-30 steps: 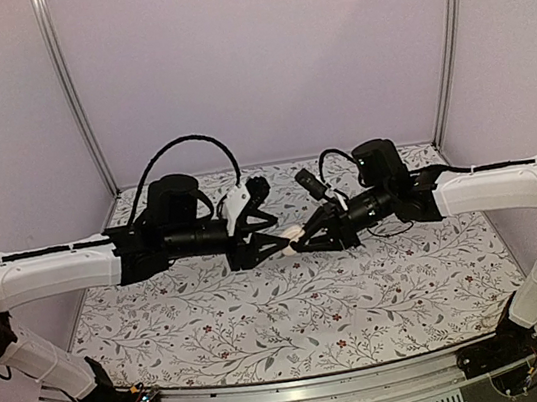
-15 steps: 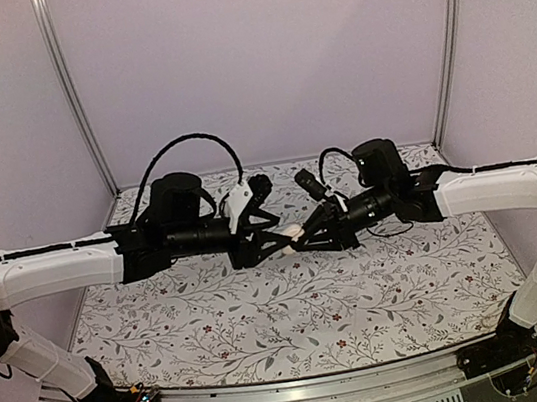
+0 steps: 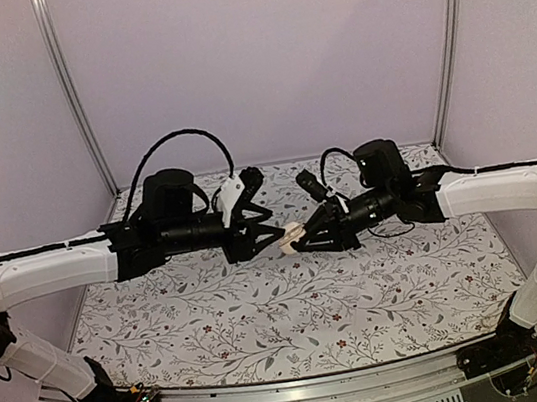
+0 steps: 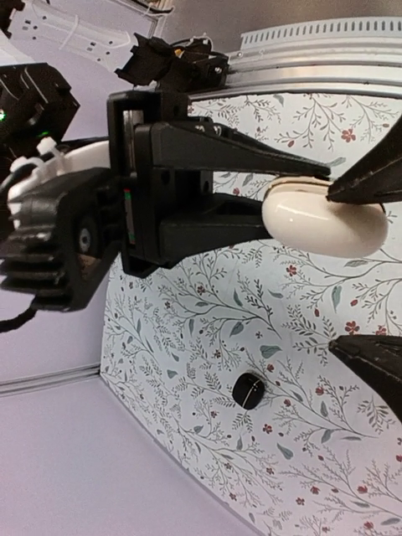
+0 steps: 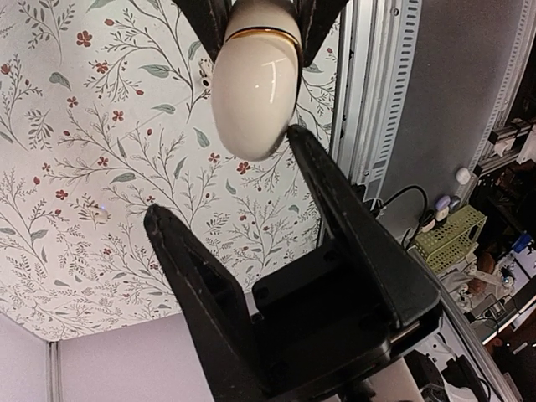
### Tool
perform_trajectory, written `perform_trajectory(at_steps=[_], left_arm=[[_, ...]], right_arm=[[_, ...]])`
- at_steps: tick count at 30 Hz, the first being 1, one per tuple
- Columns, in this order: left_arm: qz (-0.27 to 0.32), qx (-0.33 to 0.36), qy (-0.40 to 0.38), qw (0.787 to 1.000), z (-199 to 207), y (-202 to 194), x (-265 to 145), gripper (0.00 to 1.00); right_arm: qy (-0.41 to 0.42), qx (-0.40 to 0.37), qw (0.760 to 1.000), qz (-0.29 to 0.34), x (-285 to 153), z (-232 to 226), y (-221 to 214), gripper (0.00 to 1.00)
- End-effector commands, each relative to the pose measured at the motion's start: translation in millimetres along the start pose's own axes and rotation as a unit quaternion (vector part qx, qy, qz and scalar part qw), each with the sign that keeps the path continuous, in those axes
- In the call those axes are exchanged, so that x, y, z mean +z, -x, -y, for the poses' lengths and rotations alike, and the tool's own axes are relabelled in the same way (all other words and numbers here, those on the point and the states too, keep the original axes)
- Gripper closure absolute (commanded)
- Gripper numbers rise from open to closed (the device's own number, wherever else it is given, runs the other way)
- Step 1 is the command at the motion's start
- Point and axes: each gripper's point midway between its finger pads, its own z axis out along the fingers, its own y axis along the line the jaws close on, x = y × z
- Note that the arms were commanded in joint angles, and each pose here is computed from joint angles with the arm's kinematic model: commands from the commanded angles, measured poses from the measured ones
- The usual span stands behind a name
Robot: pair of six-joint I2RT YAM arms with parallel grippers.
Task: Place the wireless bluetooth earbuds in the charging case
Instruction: Open the charging case at the center of the board, then pick up the left earbud from the center of the board.
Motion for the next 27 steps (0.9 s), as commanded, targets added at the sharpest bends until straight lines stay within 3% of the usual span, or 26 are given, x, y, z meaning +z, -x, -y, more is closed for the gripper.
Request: perform_trajectory(at_steps=[1,14,27], left_arm=[[0.002,-0.005,0.076,0.997,-36.9,4.6,-12.3,0.48],[0.007,-0.029,0.070,0.997,-36.1,3.5,-22.4,0.46],[0.018,-0.013,-0.074,0.997,23.3,3.9,-19.0,0.39]], right_arm=[[0.060,-0.031,0.998,0.010,-2.2,-37.5,8.6,1.00],[0.036,-0.035,0.999,0.016,-2.9,-31.3,8.9,1.00],[0.022,-0.047,0.999,0.014,-1.7,-25.6,3.4,1.00]])
